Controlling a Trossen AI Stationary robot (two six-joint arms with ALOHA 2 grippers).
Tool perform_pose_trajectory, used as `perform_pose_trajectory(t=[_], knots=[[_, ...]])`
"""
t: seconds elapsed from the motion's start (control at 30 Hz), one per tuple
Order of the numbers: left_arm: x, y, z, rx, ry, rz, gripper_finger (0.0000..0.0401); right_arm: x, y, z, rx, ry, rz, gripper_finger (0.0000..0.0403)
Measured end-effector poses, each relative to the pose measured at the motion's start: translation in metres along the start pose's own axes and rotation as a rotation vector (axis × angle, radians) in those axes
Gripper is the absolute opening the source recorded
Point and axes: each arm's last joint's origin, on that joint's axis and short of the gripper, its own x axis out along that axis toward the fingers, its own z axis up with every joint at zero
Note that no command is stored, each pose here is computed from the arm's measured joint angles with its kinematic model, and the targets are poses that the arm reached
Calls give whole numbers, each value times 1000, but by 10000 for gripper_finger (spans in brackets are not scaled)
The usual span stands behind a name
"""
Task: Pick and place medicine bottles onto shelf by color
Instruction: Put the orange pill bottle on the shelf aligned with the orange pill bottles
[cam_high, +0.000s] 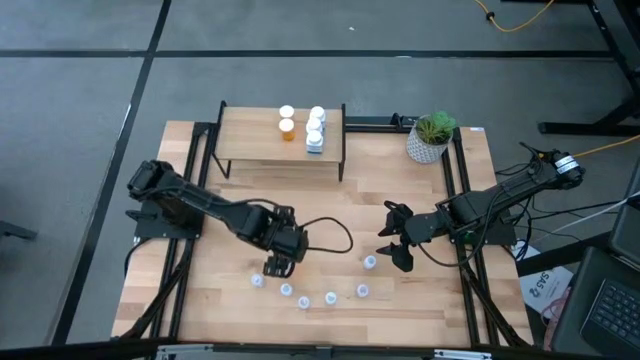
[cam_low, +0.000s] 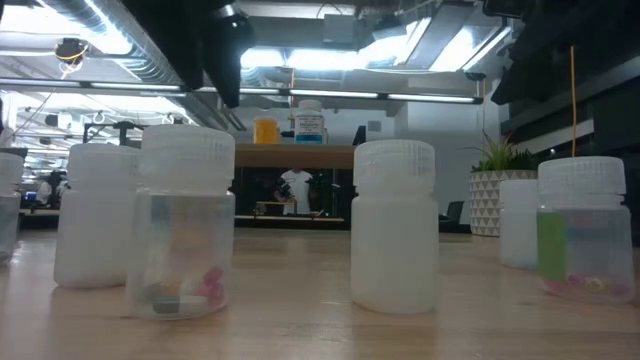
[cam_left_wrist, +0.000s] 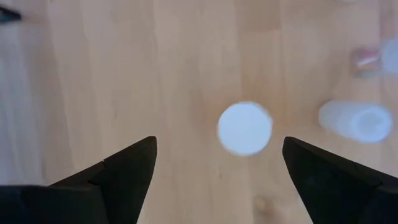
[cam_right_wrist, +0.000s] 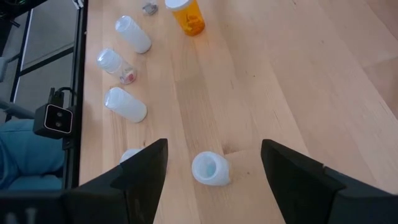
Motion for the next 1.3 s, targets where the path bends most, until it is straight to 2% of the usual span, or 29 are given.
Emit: perform_pose_trajectory(t=[0.1, 0.37, 0.57, 0.77, 1.3], knots=[[3, -8, 0, -8, -30, -12, 343, 0, 0, 0, 0, 0, 0, 261], [17, -18, -12, -157, -6, -10, 343, 0, 0, 0, 0, 0, 0, 261], [16, -34, -14, -93, -48, -36, 343, 0, 0, 0, 0, 0, 0, 261], [27, -40, -14, -95, -24, -4, 343, 0, 0, 0, 0, 0, 0, 261], [53, -33, -8, -132, 26, 32, 343, 0, 0, 0, 1, -4, 3, 261]])
